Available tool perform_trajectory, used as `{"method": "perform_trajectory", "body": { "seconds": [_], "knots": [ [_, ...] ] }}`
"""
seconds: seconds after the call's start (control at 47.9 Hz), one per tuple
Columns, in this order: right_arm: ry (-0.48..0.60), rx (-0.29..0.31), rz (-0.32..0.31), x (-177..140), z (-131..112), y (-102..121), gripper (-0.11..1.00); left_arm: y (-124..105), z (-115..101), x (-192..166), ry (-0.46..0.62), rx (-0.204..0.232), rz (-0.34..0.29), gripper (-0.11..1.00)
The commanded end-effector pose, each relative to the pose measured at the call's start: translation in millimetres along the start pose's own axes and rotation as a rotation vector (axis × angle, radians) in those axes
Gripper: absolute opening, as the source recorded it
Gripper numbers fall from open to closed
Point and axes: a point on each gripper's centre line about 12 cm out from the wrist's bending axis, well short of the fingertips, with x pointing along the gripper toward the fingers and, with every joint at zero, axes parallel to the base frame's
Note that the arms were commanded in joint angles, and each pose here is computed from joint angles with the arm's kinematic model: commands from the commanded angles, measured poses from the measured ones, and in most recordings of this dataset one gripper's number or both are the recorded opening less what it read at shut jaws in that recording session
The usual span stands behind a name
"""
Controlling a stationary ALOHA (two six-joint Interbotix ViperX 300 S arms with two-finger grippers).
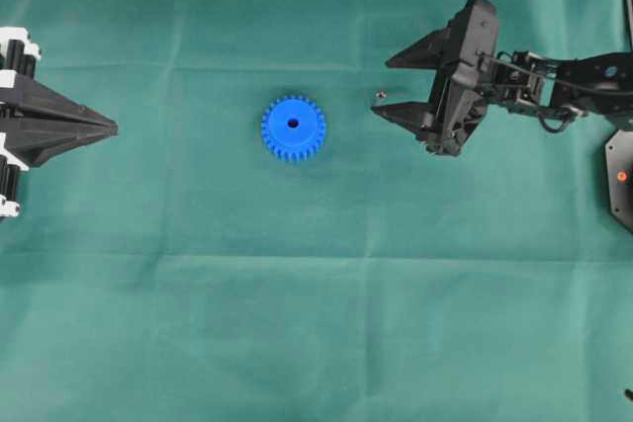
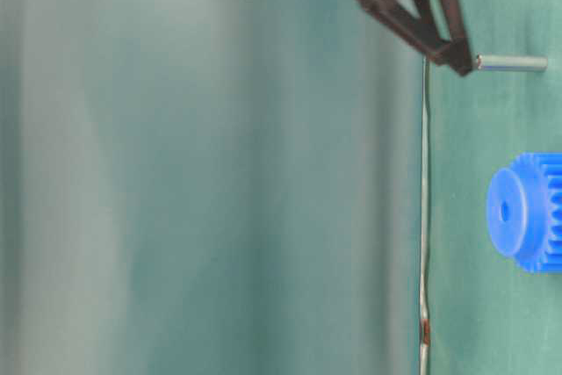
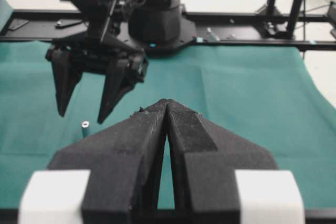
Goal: Insert the shaft placed at a random location into the center hole of the medium gear at another random location.
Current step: 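Move the right gripper left toward the upright silver shaft, then close the right gripper around the silver shaft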
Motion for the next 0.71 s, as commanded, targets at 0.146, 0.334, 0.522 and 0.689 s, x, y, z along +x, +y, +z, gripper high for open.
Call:
{"method": "perform_trajectory", "body": {
  "seconds": [0.146,0.334,0.522,0.689],
  "knots": [
    [-0.02,0.024,-0.015,9,1,-4,0.87,-1,9,3,-0.02,0.002,-0.003,0.0],
    [-0.016,0.022,-0.015,10,0,-4,0.85,-1,9,2,-0.017,0.002,-0.004,0.0],
    [-0.011,0.022,-0.015,12,-1,-4,0.8,0,7,2,-0.005,0.0,-0.002,0.0],
    [0.001,0.014,-0.007,13,-4,-1,0.55,0,6,3,-0.001,0.0,-0.002,0.0]
  ]
}}
